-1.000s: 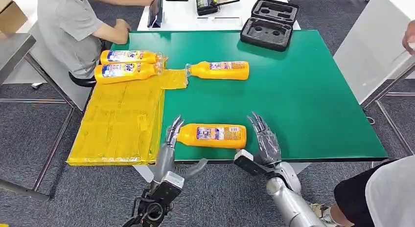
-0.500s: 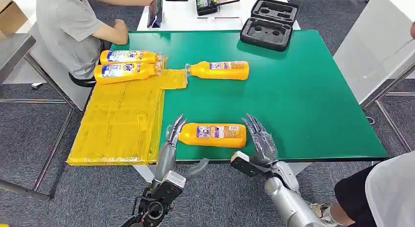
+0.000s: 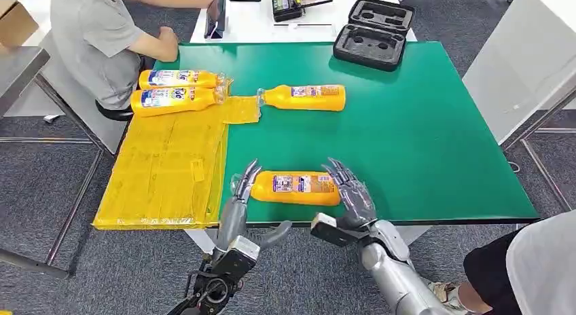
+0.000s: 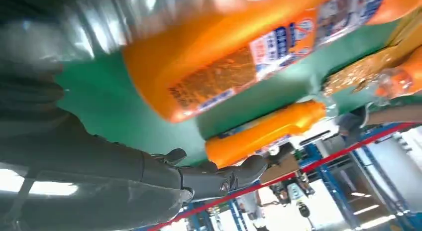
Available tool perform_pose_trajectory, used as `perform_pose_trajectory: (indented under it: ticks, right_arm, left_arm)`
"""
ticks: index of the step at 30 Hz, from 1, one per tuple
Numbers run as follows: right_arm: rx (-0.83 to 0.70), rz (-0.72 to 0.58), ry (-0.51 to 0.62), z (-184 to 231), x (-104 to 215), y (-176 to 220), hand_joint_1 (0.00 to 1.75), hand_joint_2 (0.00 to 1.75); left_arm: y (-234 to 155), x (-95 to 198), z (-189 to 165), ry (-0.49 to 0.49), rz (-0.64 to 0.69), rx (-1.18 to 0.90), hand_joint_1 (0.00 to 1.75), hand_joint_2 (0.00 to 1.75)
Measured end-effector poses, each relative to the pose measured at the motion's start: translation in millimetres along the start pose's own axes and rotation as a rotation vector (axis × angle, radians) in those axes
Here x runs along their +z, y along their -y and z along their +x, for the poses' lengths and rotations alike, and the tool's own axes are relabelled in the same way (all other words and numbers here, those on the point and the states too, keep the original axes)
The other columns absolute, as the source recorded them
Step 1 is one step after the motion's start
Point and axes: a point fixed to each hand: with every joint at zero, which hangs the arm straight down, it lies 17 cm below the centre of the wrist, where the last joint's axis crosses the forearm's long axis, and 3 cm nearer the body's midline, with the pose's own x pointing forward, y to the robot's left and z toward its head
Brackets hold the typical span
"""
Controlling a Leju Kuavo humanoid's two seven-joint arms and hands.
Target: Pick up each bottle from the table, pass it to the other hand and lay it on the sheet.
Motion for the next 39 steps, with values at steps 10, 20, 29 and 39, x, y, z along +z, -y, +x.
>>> perform_pose_trajectory:
  ticks: [10,20,29,39]
  right_arm:
    - [0.004,0.001,0.031,11,-8,3,0.0,1.75]
    - [0.01,0.054,0.024,7,-23,9,0.0,1.75]
    - [-0.036,0.148,0.02,-7,-36,2,0.0,1.75]
    - [-0.058,0.228,-0.003,-7,-33,-22,0.0,1.75]
  left_arm:
    - [2,-2,-1,0.002,-0.008,-0.003,0.0,1.75]
    - [6,-2,-1,0.002,-0.021,0.0,0.0,1.75]
    - [13,-1,3,0.011,-0.039,0.009,0.0,1.75]
    - [16,-7,6,0.022,-0.045,0.012,0.0,1.75]
